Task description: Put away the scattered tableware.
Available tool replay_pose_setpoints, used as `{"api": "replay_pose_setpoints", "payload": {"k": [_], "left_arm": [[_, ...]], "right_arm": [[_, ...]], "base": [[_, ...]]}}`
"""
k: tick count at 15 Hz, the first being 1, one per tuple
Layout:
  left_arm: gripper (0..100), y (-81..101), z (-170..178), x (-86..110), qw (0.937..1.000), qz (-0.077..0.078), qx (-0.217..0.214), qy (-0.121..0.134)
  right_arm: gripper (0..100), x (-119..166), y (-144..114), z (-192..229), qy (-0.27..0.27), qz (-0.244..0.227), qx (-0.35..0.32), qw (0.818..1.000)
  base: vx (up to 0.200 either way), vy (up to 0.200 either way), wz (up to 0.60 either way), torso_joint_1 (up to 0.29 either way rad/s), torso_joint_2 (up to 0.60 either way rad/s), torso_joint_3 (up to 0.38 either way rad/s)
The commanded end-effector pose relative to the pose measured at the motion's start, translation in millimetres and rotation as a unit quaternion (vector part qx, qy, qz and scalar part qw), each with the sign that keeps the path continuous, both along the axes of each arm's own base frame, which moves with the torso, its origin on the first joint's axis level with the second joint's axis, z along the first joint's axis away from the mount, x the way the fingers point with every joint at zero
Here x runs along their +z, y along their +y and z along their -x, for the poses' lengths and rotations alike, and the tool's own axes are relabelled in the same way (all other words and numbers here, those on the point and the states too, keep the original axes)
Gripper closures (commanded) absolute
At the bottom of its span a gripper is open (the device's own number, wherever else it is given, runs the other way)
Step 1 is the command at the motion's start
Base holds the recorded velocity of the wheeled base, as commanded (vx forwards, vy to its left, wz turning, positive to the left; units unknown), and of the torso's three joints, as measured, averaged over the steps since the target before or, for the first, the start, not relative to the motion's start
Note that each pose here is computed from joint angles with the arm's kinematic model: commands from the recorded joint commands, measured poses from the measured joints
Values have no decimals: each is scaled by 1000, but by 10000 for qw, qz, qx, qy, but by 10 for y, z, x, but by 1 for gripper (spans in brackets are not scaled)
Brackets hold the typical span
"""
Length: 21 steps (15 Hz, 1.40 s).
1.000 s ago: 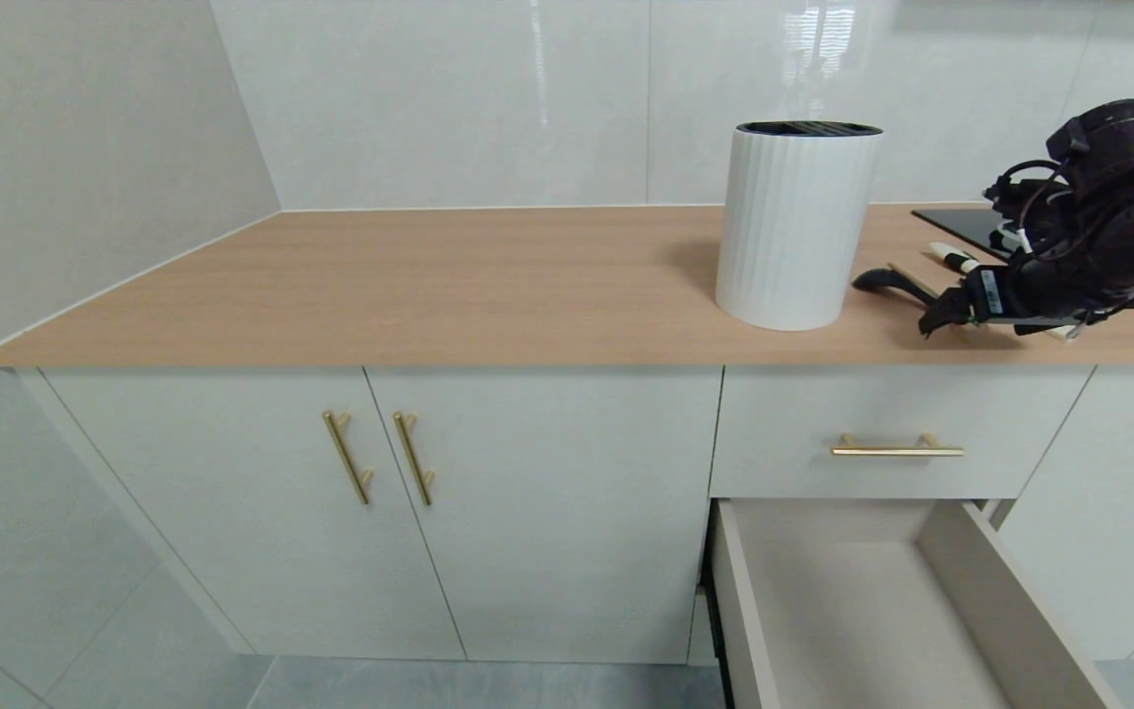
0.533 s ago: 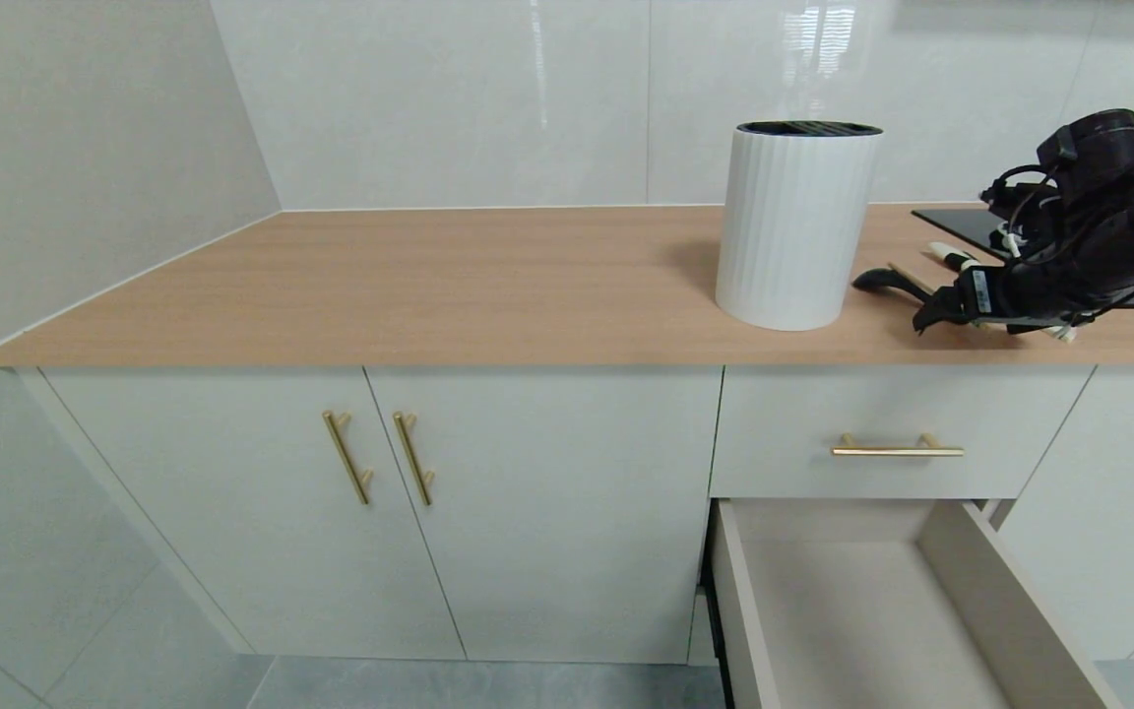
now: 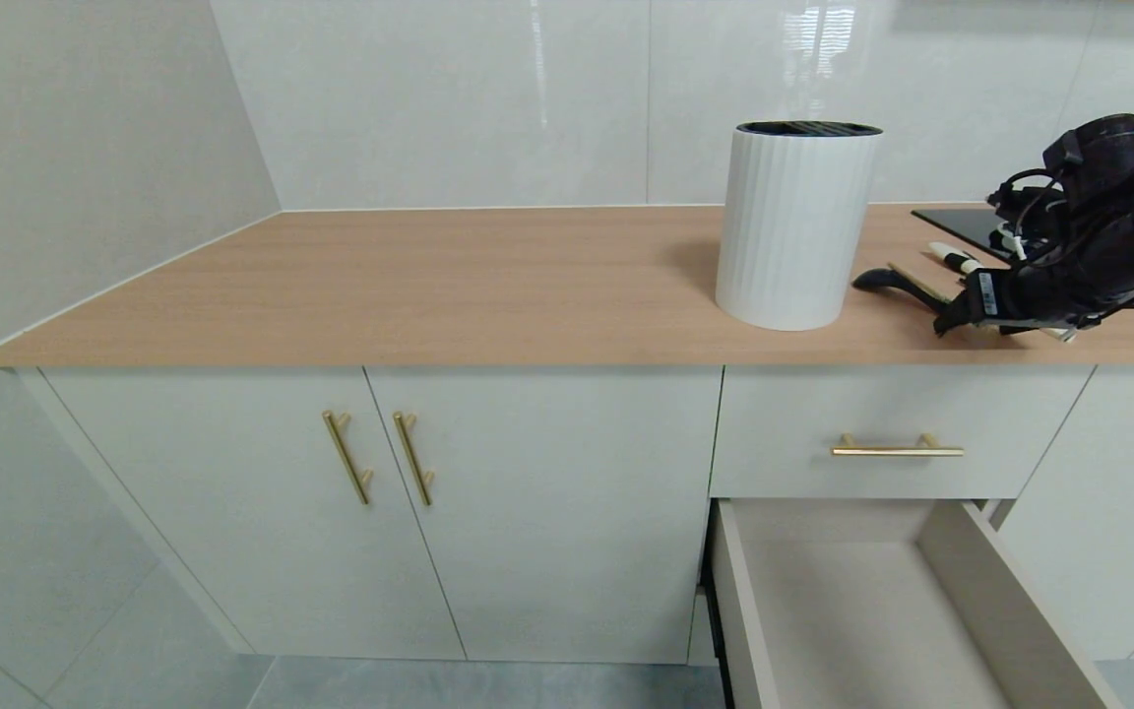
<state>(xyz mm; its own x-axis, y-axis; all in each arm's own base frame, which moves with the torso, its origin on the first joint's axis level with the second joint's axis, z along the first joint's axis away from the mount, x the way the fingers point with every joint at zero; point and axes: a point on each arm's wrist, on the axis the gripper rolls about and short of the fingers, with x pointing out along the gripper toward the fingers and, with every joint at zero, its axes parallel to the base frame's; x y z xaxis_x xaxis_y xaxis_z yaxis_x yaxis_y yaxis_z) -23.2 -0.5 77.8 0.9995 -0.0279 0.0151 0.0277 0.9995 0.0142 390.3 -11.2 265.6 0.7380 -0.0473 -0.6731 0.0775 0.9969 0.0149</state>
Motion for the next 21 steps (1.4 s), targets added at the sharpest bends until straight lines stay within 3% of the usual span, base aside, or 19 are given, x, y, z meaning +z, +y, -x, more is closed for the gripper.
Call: {"api": "replay_pose_setpoints", "payload": {"k": [1, 8, 10, 13, 15, 20, 21], "left_arm": [[0, 0, -1, 0, 10000, 0, 1, 7], [0, 0, -1, 0, 10000, -8, 1, 6], [0, 0, -1, 0, 10000, 0, 1, 7], [0, 0, -1, 0, 10000, 0, 1, 7], [0, 0, -1, 0, 10000, 0, 1, 7], [0, 0, -1, 0, 10000, -8, 1, 6], [0, 0, -1, 0, 10000, 0, 1, 7]], "right_arm": [[100, 22, -1, 16, -26, -2, 4, 10000], [100, 76, -30, 53, -102, 6, -40, 9999], [100, 238, -9, 174, -309, 27, -35, 9995], [100, 677, -2, 571, -898, 39, -37, 9959], [100, 1083, 18, 1102, -1410, 12, 9, 9900], [100, 1294, 104, 1957, -1814, -58, 509, 9821], [100, 1228, 131, 2367, -1755, -123, 893, 9804]], "base": [[0, 0, 0, 0, 0, 0], [0, 0, 0, 0, 0, 0], [0, 0, 0, 0, 0, 0], [0, 0, 0, 0, 0, 0], [0, 0, 0, 0, 0, 0], [0, 0, 0, 0, 0, 0], [0, 0, 0, 0, 0, 0]]}}
